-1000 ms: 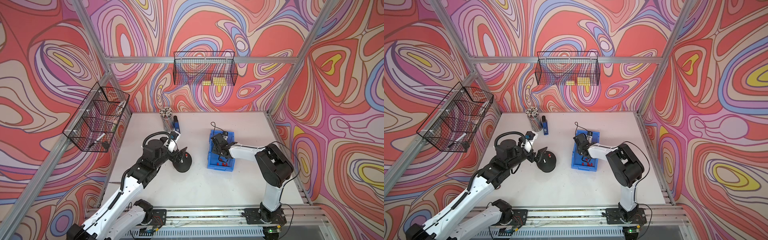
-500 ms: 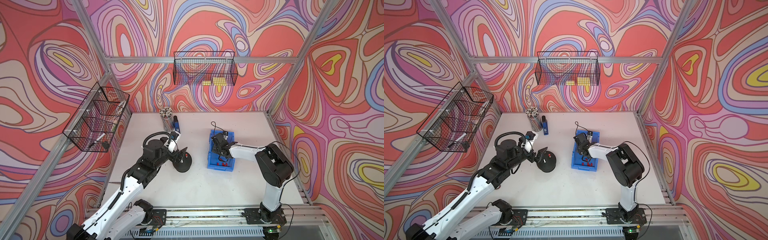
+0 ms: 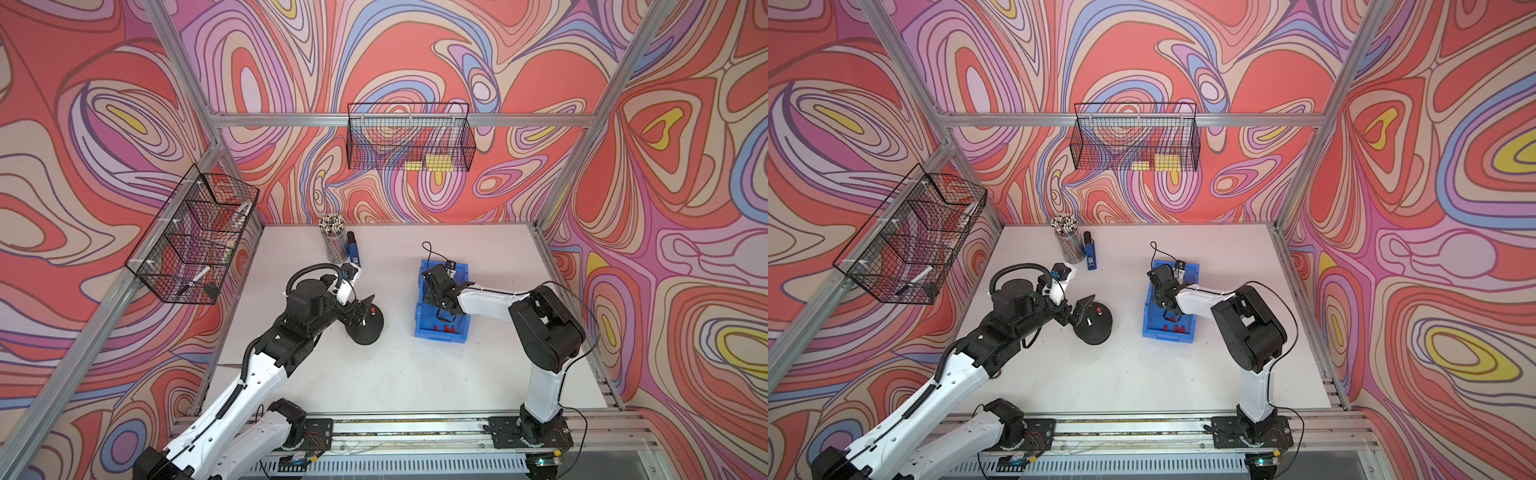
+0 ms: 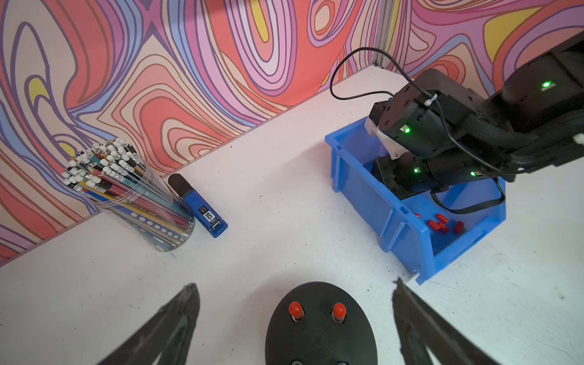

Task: Cover the protruding screws with screw protection sleeves
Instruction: Pick up the screw protection sleeve from the storage box.

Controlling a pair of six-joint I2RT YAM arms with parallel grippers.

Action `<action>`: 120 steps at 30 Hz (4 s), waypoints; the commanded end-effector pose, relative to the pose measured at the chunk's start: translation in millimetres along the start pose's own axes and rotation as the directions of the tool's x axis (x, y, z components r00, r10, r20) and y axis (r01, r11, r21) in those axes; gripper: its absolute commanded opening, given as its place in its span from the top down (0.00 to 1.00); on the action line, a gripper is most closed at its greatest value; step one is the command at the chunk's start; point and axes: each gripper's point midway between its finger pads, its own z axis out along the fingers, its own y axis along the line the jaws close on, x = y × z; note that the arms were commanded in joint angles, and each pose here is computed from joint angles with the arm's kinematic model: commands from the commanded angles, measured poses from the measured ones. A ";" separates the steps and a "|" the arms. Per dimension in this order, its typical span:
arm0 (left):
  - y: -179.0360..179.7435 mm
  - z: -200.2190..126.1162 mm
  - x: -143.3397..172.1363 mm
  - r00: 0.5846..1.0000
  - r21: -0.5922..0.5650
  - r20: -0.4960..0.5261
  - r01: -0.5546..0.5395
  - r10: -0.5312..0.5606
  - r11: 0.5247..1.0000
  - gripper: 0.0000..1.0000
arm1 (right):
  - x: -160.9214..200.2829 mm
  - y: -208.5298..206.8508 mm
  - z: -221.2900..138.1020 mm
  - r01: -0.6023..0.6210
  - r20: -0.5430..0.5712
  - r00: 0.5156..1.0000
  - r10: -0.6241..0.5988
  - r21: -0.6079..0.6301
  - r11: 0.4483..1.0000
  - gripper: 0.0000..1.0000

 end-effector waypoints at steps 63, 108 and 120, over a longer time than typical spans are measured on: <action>-82.8 -30.8 -140.1 0.935 0.591 0.181 0.144 -0.305 0.794 0.18 | -81.2 119.8 -328.3 0.340 0.371 0.923 0.105 -0.911 0.233 1.00; -104.7 -47.2 -163.4 0.885 0.760 0.215 0.114 -0.413 0.640 0.69 | -73.2 143.2 -433.0 0.426 0.397 0.895 0.205 -0.895 -0.130 1.00; -104.7 -49.1 -167.2 0.877 0.767 0.226 0.108 -0.424 0.632 0.70 | -74.4 143.5 -436.5 0.427 0.396 0.895 0.207 -0.894 -0.135 1.00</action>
